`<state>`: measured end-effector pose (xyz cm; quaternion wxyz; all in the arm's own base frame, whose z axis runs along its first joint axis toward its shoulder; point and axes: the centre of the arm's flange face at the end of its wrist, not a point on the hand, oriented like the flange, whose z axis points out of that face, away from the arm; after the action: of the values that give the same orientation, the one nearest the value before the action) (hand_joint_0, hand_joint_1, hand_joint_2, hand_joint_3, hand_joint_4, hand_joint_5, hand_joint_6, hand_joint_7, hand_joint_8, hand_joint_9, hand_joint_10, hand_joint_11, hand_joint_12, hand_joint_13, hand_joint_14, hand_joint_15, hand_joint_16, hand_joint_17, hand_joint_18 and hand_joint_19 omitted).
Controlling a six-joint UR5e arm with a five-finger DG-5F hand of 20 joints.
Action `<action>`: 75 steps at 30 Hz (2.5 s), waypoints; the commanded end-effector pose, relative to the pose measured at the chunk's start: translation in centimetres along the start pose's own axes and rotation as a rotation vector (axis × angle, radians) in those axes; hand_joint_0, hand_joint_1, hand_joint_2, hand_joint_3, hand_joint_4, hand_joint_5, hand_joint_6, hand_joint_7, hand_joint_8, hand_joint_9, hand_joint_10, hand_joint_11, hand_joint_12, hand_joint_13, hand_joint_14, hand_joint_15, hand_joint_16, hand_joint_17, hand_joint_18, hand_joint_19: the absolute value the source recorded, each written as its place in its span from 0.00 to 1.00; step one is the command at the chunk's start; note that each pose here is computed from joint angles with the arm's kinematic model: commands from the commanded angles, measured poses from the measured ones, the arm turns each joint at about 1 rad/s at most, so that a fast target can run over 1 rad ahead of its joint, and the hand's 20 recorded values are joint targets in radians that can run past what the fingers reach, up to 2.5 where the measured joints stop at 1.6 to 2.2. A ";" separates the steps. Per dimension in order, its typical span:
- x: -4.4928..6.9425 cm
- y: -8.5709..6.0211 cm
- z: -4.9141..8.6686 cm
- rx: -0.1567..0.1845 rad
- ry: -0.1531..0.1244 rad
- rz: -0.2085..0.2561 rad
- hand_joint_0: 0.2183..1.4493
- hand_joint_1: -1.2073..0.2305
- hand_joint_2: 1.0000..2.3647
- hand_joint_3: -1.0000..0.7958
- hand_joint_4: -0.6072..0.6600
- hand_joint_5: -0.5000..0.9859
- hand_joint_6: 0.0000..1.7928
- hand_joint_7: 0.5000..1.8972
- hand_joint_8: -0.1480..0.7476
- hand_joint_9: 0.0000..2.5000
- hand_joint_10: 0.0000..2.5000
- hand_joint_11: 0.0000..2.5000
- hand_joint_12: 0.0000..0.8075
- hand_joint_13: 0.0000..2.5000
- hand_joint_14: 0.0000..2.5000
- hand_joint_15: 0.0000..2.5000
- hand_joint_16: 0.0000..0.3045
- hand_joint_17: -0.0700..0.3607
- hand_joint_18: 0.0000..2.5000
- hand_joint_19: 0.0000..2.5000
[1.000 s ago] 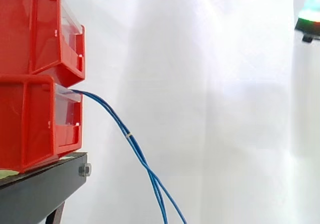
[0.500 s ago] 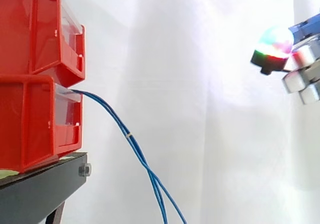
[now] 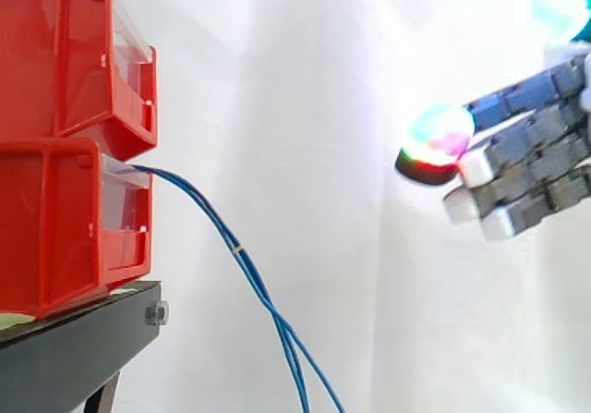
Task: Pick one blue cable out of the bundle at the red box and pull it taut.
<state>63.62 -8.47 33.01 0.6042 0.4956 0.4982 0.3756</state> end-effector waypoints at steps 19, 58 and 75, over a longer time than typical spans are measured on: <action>0.5 -4.7 3.6 -0.078 -0.184 -0.124 0.28 0.22 0.00 0.28 0.76 0.22 0.28 0.32 0.52 0.17 0.00 0.14 0.51 0.13 0.00 0.04 0.19 0.46 0.16 0.09; 7.5 -9.6 8.5 -0.216 -0.182 -0.147 0.26 0.27 0.00 0.28 0.75 0.23 0.28 0.29 0.53 0.16 0.00 0.09 0.51 0.13 0.00 0.03 0.19 0.47 0.17 0.10; 9.4 -14.0 10.5 -0.232 -0.169 -0.112 0.28 0.29 0.00 0.32 0.73 0.25 0.28 0.48 0.53 0.16 0.00 0.09 0.51 0.13 0.00 0.03 0.19 0.47 0.17 0.10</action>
<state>74.40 -5.28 18.69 0.7221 0.4197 0.4337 0.3381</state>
